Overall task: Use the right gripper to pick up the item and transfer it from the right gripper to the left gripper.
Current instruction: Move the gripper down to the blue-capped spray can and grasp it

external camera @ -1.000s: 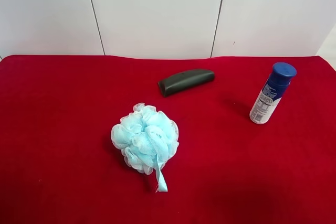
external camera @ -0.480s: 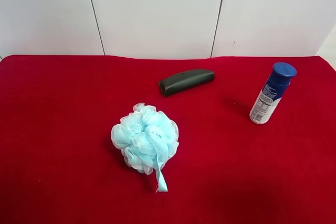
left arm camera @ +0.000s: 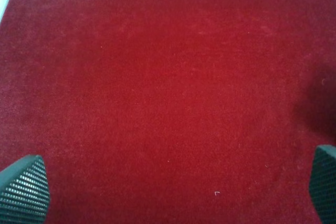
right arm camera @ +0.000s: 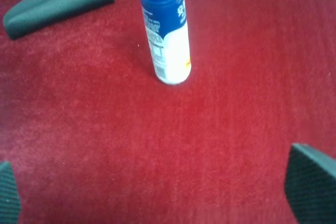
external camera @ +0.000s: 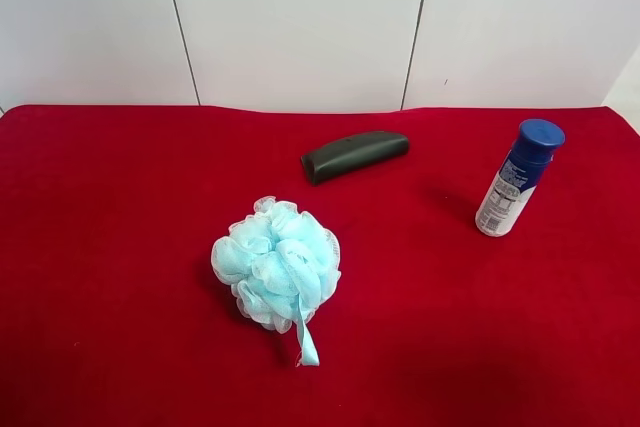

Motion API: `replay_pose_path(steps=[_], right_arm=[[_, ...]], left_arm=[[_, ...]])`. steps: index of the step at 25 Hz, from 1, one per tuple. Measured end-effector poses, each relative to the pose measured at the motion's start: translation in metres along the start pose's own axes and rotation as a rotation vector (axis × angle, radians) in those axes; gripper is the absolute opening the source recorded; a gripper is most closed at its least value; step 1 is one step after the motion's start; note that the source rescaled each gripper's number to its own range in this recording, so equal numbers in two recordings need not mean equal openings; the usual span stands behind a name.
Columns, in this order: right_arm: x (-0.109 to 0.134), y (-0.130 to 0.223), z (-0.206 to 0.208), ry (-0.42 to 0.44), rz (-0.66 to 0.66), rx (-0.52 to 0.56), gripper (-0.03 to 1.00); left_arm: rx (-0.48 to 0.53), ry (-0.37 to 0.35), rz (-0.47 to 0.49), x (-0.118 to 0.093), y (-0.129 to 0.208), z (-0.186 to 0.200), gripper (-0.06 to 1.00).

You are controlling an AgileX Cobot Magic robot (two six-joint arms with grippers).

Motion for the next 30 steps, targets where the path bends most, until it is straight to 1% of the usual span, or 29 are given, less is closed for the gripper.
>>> replay_pose_path(steps=[4, 10, 14, 16, 19, 23, 30], right_arm=[[0.005, -0.021, -0.008, 0.018, -0.011, 0.108, 1.00], [0.017, -0.080, -0.024, 0.037, 0.004, 0.209, 1.00], [0.024, -0.116, -0.047, 0.050, 0.007, 0.280, 1.00], [0.026, -0.129, -0.061, 0.055, 0.010, 0.314, 1.00], [0.033, -0.139, -0.084, 0.054, 0.037, 0.396, 1.00], [0.040, -0.144, -0.115, 0.066, 0.048, 0.544, 1.00], [0.045, -0.161, -0.162, 0.098, 0.002, 0.619, 1.00]], left_arm=[[0.000, 0.000, 0.000, 0.000, 0.000, 0.000, 1.00], [0.000, 0.000, 0.000, 0.000, 0.000, 0.000, 1.00], [0.000, 0.000, 0.000, 0.000, 0.000, 0.000, 1.00], [0.000, 0.000, 0.000, 0.000, 0.000, 0.000, 1.00], [0.000, 0.000, 0.000, 0.000, 0.000, 0.000, 1.00], [0.000, 0.000, 0.000, 0.000, 0.000, 0.000, 1.00], [0.000, 0.000, 0.000, 0.000, 0.000, 0.000, 1.00]])
Point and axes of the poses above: a point on each arm's last joint axis where the gripper is mounted, z pointing back along that axis away from the gripper, x along the wrist's bending axis when the last joint is at zero, y = z × x, the point moved 6 cm from there along -z, pointing out along that axis toward the gripper, and after that the axes turned 8 degrees about -z, right-handed, at the moved point
